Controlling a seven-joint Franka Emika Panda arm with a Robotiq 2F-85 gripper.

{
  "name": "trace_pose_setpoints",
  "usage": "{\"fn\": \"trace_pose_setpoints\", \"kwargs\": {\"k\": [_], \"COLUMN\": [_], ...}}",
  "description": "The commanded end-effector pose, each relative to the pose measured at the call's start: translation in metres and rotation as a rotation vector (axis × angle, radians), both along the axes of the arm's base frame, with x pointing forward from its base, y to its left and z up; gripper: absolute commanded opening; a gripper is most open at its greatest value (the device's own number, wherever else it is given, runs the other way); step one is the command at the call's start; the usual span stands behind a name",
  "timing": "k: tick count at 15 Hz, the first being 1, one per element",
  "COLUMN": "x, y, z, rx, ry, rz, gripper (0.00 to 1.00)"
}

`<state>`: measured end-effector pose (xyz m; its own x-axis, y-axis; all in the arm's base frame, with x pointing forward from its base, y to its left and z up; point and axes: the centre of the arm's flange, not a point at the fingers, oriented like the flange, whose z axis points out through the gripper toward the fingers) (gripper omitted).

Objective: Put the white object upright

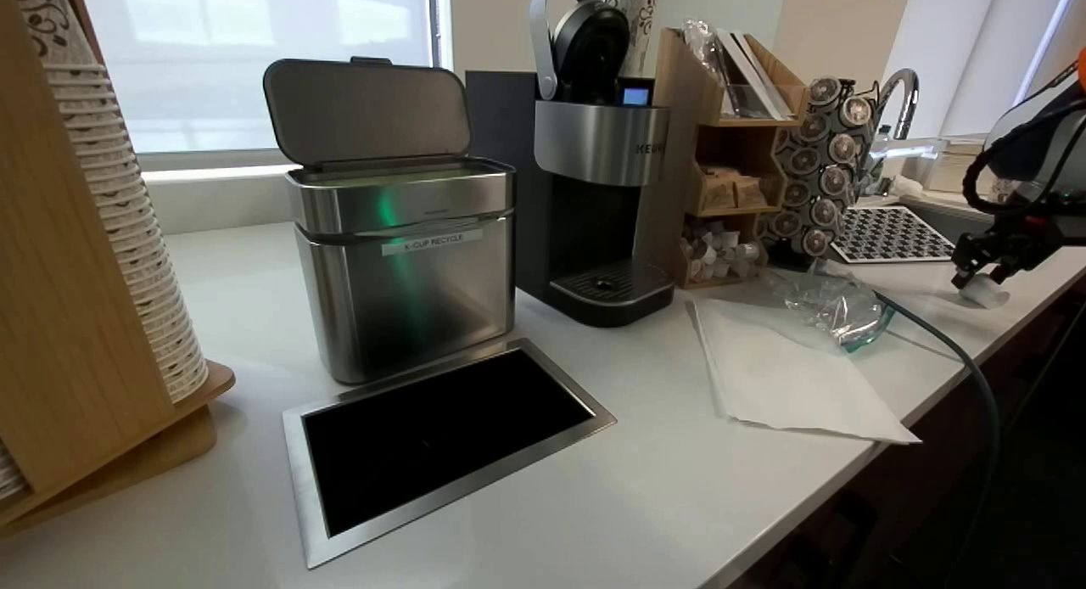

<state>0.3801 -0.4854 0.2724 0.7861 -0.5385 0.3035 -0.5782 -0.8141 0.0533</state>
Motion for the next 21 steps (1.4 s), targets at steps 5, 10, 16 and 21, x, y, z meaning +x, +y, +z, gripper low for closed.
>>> {"fn": "trace_pose_setpoints", "kwargs": {"k": [5,10,16,21], "x": [-0.003,-0.001,0.005,0.004], "y": [0.013,0.029,0.051,0.063], "z": [0.005,0.014,0.012,0.008], "rx": [-0.006,-0.054,-0.119,-0.190], "ry": [-0.027,-0.133,-0.267,-0.329], "rz": [-0.119,-0.264,-0.495,-0.612], "gripper": [0.29,0.29,0.29,0.29]}}
